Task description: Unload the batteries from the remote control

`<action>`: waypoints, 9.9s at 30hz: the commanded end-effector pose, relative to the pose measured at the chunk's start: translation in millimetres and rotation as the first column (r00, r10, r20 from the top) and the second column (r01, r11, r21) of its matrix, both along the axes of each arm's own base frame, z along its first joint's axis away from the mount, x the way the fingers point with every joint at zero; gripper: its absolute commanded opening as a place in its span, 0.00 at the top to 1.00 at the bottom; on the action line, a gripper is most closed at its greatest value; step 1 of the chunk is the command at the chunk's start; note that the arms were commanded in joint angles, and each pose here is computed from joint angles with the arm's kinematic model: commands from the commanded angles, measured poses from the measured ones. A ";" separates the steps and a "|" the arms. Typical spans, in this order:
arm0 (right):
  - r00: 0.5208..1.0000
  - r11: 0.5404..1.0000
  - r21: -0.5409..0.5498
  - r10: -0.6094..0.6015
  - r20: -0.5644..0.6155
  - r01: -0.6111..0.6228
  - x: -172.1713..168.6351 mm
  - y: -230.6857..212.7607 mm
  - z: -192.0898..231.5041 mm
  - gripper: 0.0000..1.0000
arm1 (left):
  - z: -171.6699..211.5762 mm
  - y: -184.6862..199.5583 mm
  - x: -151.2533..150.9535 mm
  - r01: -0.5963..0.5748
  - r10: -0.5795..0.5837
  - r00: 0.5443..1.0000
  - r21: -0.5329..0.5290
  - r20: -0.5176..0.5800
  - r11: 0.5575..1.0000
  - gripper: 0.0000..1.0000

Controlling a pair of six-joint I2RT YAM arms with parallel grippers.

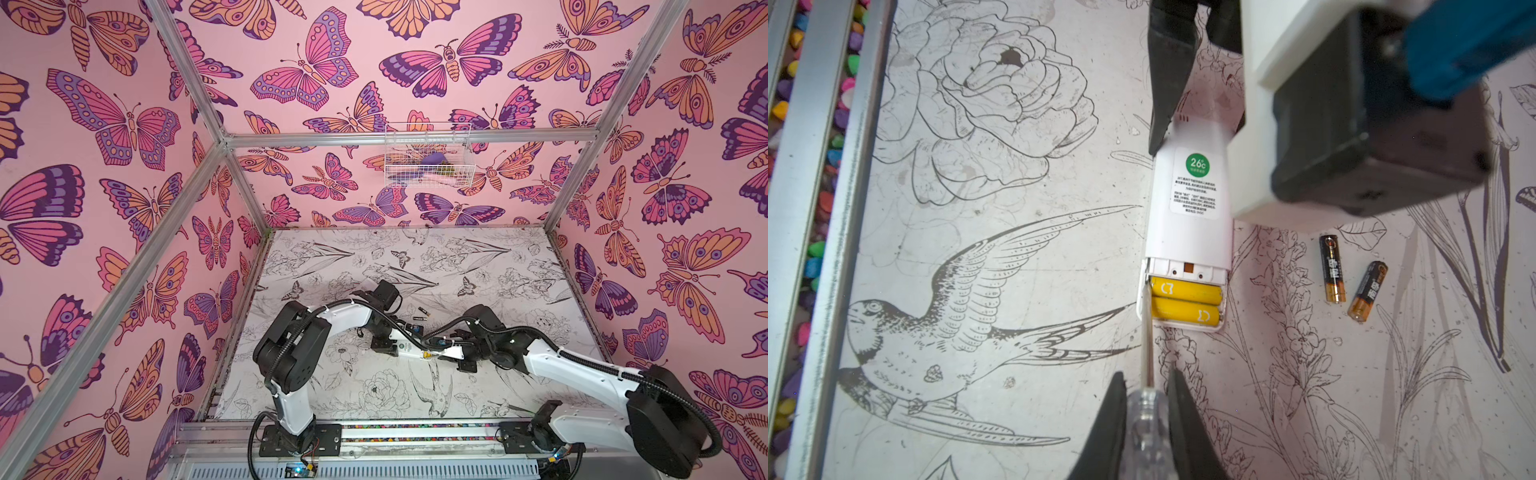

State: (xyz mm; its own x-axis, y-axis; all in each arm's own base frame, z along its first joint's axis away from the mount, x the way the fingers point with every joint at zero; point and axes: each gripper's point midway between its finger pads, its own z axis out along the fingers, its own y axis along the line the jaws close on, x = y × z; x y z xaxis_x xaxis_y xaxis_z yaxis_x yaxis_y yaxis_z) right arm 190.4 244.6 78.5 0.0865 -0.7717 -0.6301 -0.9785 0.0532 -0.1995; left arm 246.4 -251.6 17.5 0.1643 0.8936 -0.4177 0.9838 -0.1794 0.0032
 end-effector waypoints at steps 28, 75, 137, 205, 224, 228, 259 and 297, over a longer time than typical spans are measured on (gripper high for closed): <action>0.884 0.998 -0.055 -0.005 0.467 0.034 34.1 2.5 20.3 1.00 | -22.7 17.8 -19.6 0.040 -0.036 0.998 0.092 -0.042 0.995 0.61; 0.845 0.997 -0.052 -0.021 0.534 0.058 38.2 -4.1 33.1 1.00 | -25.4 21.0 -19.5 0.047 -0.044 0.999 0.111 -0.032 0.993 0.61; 0.489 0.441 0.213 -0.757 -0.434 0.872 89.6 10.0 35.4 1.00 | 86.4 76.5 142.1 -0.315 0.018 0.717 0.300 0.697 0.901 1.00; 0.511 0.536 0.131 -0.660 -0.551 0.834 90.5 54.4 -2.4 1.00 | 112.3 51.1 171.0 -0.355 0.197 0.417 -0.041 0.888 0.934 1.00; 0.146 0.097 0.119 -0.836 -0.530 0.988 49.8 -107.3 25.0 1.00 | 82.1 -49.8 53.3 -0.370 0.371 0.894 -0.051 0.252 0.928 1.00; 0.109 0.080 0.078 -0.840 -0.532 0.994 43.0 -112.9 17.5 1.00 | 69.7 -62.3 31.8 -0.345 0.345 0.919 -0.036 0.190 0.938 1.00; -0.034 0.103 -0.192 -0.797 -0.603 0.976 -18.6 -117.8 -4.3 1.00 | -6.4 -66.2 -9.9 -0.295 0.295 0.955 0.094 0.013 0.951 0.81; -0.055 0.092 -0.191 -0.759 -0.649 0.977 2.4 -91.9 -14.7 1.00 | 62.0 -53.8 32.9 -0.457 0.456 0.890 -0.040 -0.030 0.889 0.11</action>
State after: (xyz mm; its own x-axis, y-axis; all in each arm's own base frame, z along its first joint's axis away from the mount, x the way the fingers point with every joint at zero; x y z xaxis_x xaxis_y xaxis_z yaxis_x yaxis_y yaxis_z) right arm 185.6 156.2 66.5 -0.8994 0.2474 -0.3604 0.0336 0.8612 0.5072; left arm 277.5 -311.2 63.3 -0.2319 0.8672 -0.4407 0.9651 0.2618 0.0074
